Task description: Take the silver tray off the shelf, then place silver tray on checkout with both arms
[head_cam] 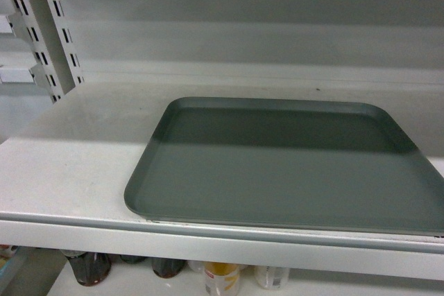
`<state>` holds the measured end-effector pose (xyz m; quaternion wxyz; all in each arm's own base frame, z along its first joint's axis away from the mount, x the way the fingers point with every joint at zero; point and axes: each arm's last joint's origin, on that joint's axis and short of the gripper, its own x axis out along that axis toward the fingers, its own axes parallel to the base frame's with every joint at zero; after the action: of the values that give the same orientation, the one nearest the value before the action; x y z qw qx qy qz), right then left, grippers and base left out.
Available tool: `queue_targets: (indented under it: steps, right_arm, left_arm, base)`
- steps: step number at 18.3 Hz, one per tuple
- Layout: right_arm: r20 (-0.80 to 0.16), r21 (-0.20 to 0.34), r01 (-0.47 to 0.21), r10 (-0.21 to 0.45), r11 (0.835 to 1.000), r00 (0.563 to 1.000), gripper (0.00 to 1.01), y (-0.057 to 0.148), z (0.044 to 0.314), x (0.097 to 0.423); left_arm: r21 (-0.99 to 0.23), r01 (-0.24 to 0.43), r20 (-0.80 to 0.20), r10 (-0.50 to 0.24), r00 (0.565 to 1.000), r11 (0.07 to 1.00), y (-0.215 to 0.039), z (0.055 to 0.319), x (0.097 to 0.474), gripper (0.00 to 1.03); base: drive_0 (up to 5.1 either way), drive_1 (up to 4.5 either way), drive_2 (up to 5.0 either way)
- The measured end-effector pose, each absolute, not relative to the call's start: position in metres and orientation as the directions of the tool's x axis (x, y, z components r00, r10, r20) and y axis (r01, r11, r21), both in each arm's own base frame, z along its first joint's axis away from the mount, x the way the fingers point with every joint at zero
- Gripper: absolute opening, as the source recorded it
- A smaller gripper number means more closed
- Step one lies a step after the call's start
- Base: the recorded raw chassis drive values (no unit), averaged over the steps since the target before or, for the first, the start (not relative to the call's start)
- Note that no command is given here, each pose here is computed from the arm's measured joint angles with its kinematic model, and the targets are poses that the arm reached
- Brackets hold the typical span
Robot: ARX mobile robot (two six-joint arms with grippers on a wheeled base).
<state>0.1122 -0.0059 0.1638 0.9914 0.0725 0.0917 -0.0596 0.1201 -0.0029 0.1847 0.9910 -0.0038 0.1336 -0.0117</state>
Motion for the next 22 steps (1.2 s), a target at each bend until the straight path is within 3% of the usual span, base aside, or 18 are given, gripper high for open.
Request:
queue_targets:
  steps: [2,3,5,9,15,22]
  right_arm:
    - [-0.163,0.150,0.091,-0.067,0.984,0.984,0.98,-0.006,0.168,0.129]
    - [-0.146,0.140,0.044,-0.023,0.989,0.989,0.98,-0.008,0.169,0.153]
    - [-0.143,0.098,-0.016,0.030,0.995,0.989,0.98,-0.011,0.167,0.192]
    - [-0.205,0.084,-0.061,0.077,0.995,0.976,0.98,-0.010,0.150,0.237]
    - [-0.303,0.090,-0.106,0.128,0.990,0.944,0.98,0.005,0.124,0.282]
    - [-0.377,0.077,-0.053,0.078,0.996,0.923,0.98,0.012,0.111,0.323]
  left_arm:
    - [-0.024,0.064,-0.251,-0.068,0.966,0.998,-0.005,0.187,0.142,0.98]
    - [-0.030,0.140,-0.272,-0.142,0.952,0.990,-0.019,0.178,0.166,0.98]
    - [-0.035,0.213,-0.268,-0.215,0.939,0.976,-0.041,0.174,0.206,0.98]
    - [-0.044,0.249,-0.327,-0.250,0.912,0.967,-0.064,0.154,0.257,0.98]
    - [-0.083,0.241,-0.402,-0.254,0.880,0.967,-0.083,0.129,0.318,0.98]
    - [-0.087,0.234,-0.444,-0.248,0.861,0.968,-0.101,0.115,0.348,0.98]
  base:
    - [0.0,0.00,0.0]
    - [0.0,0.00,0.0]
    - [0.0,0.00,0.0]
    - [0.0,0.00,0.0]
    - [0.0,0.00,0.0]
    - [0.0,0.00,0.0]
